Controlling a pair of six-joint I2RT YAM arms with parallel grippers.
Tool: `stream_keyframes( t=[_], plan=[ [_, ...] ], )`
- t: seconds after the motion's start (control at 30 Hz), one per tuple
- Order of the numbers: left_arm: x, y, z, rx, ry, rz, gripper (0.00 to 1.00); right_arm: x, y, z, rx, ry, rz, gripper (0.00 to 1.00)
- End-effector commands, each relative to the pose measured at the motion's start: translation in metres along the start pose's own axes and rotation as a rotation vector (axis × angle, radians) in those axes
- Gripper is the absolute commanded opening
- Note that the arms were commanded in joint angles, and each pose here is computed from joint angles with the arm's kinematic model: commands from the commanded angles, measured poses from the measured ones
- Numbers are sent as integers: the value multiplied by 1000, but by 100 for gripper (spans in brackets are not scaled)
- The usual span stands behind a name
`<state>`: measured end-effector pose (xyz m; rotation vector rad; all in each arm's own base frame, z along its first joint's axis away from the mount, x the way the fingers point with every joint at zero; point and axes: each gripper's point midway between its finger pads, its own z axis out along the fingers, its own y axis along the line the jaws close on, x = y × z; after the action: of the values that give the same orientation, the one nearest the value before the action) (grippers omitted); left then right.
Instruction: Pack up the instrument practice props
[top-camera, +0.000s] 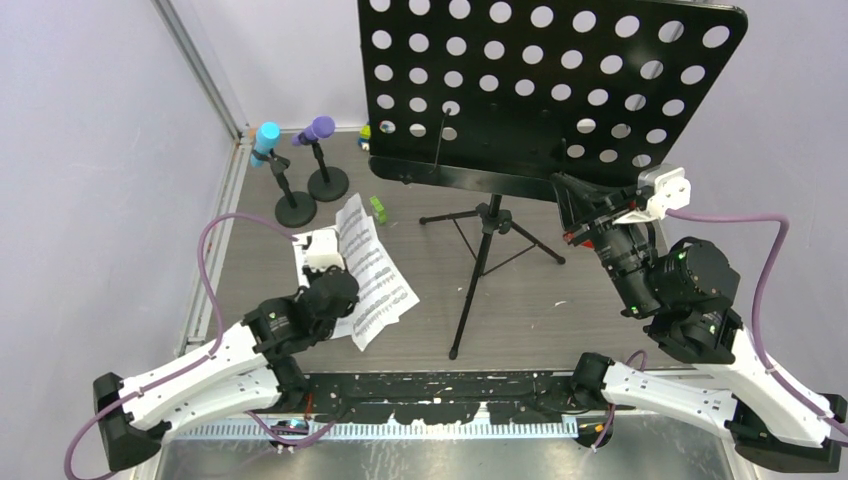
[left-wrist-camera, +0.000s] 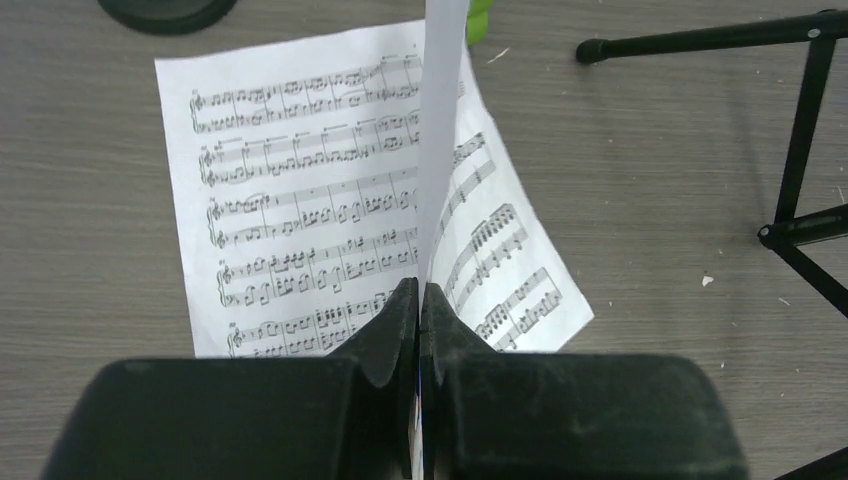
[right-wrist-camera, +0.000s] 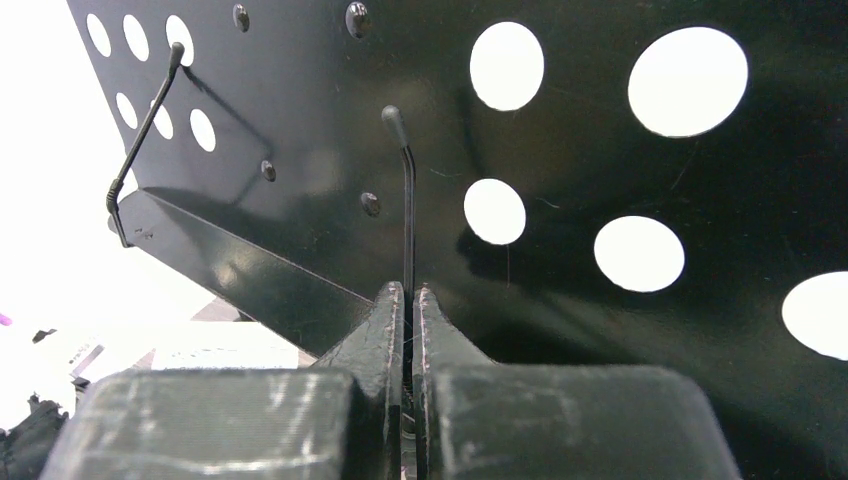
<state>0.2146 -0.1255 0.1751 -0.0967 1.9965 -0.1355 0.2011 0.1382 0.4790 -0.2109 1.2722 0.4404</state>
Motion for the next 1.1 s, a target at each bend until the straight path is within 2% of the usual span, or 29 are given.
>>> stream_keyframes(
  t=[0.0, 0.33, 0.87, 0.93, 1.0, 1.07],
  plan=[
    [-2, 0, 5, 17, -12, -152, 0, 6, 2, -4, -15, 16, 12, 0],
    [25, 29, 40, -98, 117, -193, 0, 13, 4, -3, -19, 28, 15, 0],
    [22, 66, 77, -256, 181, -206, 0, 18, 5, -4, -22, 39, 19, 0],
    [21, 68, 81, -266, 184, -205, 10, 18, 5, -4, -25, 39, 20, 0],
    [18, 70, 82, -275, 180, -207, 25, 18, 6, -3, -27, 40, 18, 1],
    [15, 71, 82, -277, 173, -207, 34, 17, 7, -3, -29, 39, 16, 1]
  ],
)
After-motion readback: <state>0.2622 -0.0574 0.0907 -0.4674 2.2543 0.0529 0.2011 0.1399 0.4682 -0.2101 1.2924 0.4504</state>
